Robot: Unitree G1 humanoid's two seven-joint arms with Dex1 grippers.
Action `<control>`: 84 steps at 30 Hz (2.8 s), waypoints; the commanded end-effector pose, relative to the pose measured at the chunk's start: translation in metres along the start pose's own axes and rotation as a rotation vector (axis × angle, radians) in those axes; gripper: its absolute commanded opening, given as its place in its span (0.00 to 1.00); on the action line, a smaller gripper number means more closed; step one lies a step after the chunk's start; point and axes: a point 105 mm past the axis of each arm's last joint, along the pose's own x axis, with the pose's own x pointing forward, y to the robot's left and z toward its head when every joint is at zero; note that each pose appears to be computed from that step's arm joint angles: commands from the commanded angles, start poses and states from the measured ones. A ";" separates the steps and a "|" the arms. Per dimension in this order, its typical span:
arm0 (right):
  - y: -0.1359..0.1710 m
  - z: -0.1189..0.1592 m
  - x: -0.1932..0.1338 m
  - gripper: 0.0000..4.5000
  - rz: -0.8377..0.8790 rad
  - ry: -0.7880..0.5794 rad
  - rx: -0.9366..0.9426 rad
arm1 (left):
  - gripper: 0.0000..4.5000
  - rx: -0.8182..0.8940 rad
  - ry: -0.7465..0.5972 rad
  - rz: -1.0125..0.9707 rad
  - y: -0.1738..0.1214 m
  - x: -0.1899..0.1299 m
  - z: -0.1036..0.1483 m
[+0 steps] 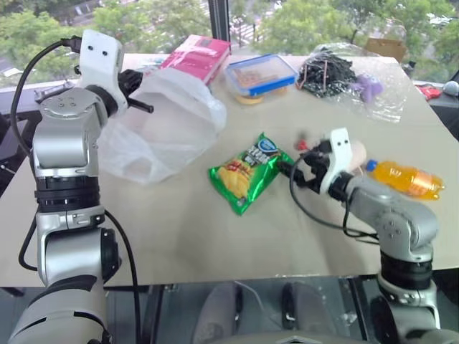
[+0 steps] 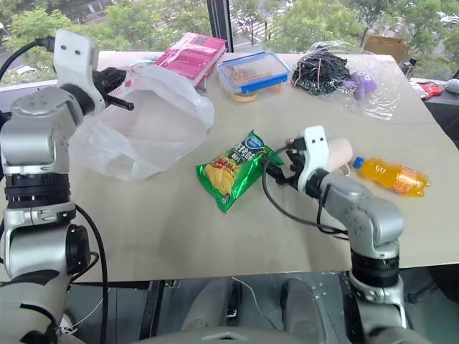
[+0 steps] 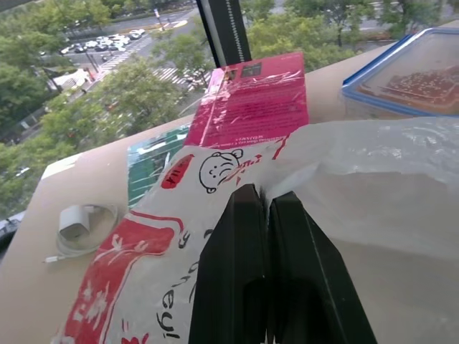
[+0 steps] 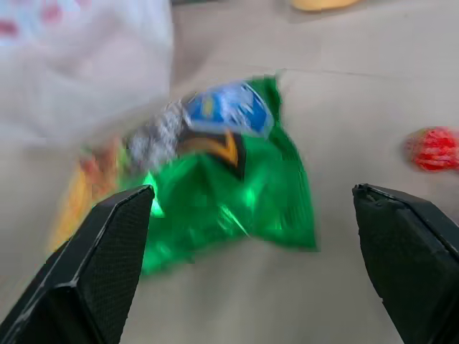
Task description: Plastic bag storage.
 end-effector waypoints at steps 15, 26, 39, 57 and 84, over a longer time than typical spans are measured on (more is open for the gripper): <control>0.001 -0.011 0.041 1.00 0.093 0.206 0.044 | 0.03 0.024 -0.025 0.038 0.004 -0.016 0.005; 0.002 -0.035 0.064 1.00 0.068 0.289 -0.028 | 0.03 0.019 -0.017 0.023 -0.002 -0.018 0.002; 0.032 0.008 0.044 0.09 0.189 0.123 -0.004 | 0.00 -0.017 -0.025 -0.015 -0.006 -0.016 0.008; 0.133 0.022 0.084 0.09 0.488 0.082 0.176 | 0.00 -0.128 -0.058 -0.116 -0.026 -0.020 0.034; 0.173 0.000 0.094 0.09 0.707 0.155 -0.142 | 0.00 -0.122 0.019 -0.039 -0.020 -0.039 0.016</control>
